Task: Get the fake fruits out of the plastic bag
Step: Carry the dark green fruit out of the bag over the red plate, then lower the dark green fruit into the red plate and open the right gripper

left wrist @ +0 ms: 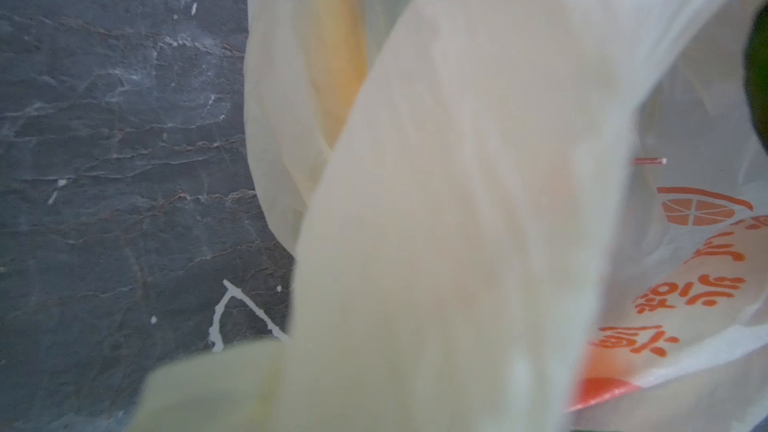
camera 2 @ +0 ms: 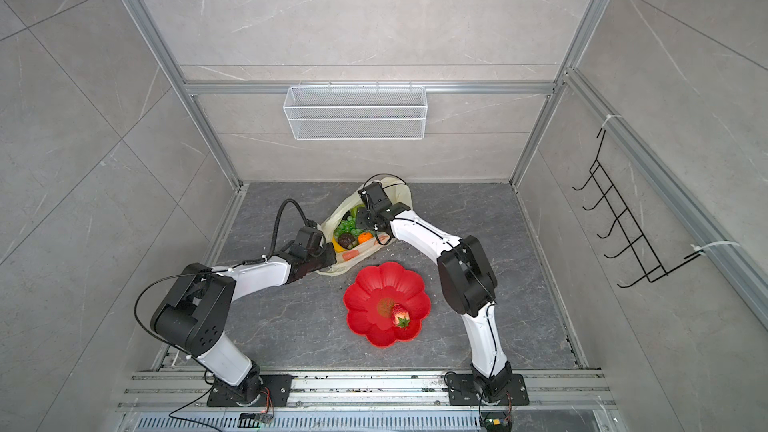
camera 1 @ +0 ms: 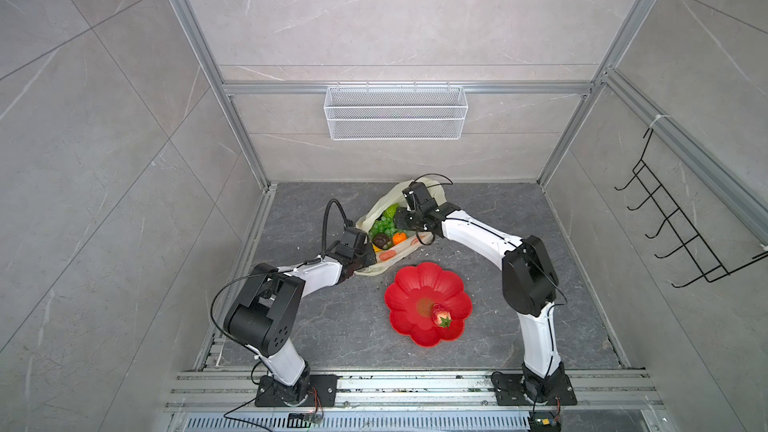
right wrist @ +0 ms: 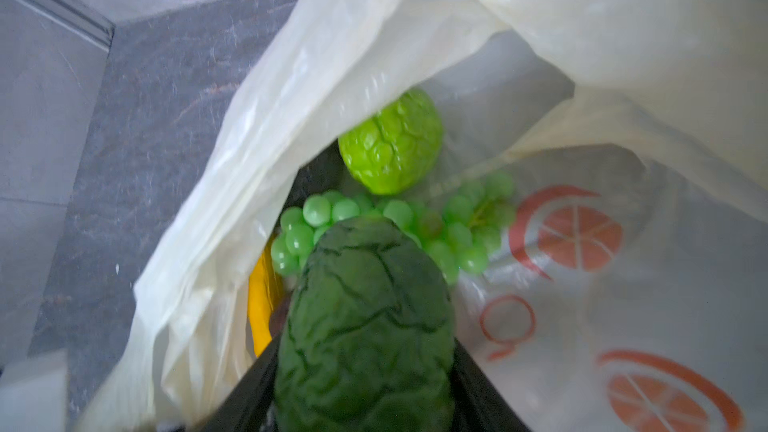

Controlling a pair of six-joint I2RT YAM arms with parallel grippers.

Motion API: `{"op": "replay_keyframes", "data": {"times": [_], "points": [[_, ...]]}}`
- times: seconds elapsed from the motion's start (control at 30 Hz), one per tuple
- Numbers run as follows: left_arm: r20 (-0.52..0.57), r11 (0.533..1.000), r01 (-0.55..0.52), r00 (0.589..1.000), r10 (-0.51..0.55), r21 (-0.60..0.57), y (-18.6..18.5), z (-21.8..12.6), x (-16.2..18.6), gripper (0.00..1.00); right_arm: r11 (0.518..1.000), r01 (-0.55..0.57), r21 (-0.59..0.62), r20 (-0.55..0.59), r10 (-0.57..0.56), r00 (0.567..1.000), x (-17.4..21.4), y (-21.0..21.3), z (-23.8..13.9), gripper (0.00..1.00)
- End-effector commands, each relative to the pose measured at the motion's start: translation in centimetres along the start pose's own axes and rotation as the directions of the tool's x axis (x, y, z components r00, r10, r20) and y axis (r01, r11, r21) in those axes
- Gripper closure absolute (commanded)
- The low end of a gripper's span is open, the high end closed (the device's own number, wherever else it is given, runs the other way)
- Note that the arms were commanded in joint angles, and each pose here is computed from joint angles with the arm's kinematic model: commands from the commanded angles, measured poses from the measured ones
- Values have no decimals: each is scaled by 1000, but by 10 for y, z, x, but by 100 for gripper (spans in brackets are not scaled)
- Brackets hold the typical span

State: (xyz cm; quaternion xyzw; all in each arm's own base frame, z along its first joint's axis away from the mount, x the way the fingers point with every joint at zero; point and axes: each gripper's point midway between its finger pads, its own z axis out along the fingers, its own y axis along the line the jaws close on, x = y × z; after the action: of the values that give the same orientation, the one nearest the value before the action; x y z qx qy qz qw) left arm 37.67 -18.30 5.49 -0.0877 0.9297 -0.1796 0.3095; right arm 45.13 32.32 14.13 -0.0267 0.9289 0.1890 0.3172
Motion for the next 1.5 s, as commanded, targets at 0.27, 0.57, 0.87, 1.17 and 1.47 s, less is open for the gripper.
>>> {"op": "replay_keyframes", "data": {"times": [0.27, 0.57, 0.87, 1.17, 1.47], "points": [[27, 999, 19, 999, -20, 29, -5, -7, -10, 99, 988, 151, 24, -51, -150, 987, 78, -19, -104, 45], [23, 999, 22, 999, -23, 34, -6, -6, -9, 99, 981, 177, 77, -67, -172, 983, 132, -38, -109, 45], [28, 999, 20, 999, -21, 36, -6, -7, -10, 99, 973, 159, 165, -26, -157, 987, 160, -58, -88, 45], [25, 999, 19, 999, -20, 33, -5, -6, -8, 99, 966, 167, 198, -12, -168, 986, 173, -60, -76, 45], [28, 999, 19, 999, -20, 34, -6, -7, -9, 99, 953, 174, 249, -23, -174, 985, 183, -67, -65, 45]]}}
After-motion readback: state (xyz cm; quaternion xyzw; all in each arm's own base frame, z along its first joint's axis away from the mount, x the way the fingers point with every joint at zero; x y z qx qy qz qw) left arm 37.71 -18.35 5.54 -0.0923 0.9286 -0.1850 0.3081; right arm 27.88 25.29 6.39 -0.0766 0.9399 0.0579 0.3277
